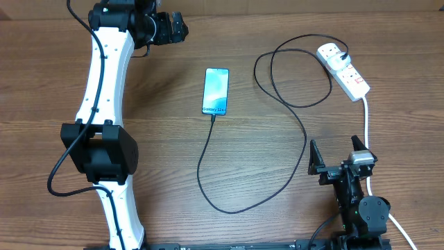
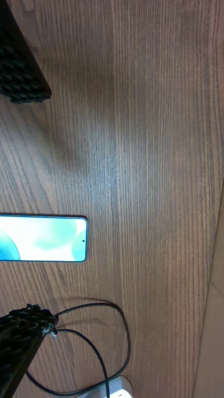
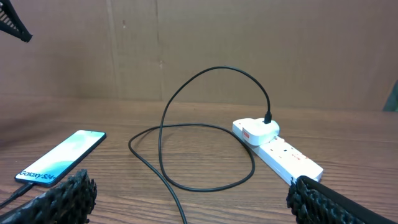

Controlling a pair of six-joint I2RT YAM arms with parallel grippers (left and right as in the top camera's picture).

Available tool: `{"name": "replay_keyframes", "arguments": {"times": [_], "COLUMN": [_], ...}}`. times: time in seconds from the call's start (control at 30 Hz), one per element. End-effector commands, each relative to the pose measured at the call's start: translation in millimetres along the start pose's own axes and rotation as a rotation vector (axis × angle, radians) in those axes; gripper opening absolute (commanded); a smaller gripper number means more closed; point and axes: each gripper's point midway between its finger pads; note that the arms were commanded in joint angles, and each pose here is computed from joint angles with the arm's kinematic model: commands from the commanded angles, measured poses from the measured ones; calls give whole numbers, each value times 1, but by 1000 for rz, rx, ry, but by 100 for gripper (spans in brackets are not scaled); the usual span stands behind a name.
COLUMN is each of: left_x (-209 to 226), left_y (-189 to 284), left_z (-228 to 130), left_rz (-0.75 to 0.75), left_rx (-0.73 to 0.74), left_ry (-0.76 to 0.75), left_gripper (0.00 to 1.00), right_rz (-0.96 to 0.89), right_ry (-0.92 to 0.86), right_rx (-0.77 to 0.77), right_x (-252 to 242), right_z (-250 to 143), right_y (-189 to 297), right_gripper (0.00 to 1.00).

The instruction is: Plug charger to phone and switch on socket

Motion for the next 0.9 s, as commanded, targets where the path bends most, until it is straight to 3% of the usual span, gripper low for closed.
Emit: {"name": "replay_keyframes", "arguments": {"times": [0.0,0.67,0.87], "left_x": [-4,1,3], "left_y": [7,4,19], "left_z": [5,-31,-39], "left_rz": [1,60,90], "left_rx": [-20,76,-106], "left_ry": [-21,-17,-67], "left_gripper": [100,100,100], "right_rz": [-9,-9,-9], "right_ry": [-10,-10,-10], "right_rx": [-7,-7,-7], "right_x": [-2,-2,-2], "right_z": [-1,-1,-1], "right_y": [0,0,0], "right_gripper": [100,100,100]}}
Point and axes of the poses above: each gripper's point midway between its finger pads, its own y axis back along the fingers, its own x axis along the line the jaws close on, z = x × y, and after that the axes turned 8 degrees about -y, right-handed
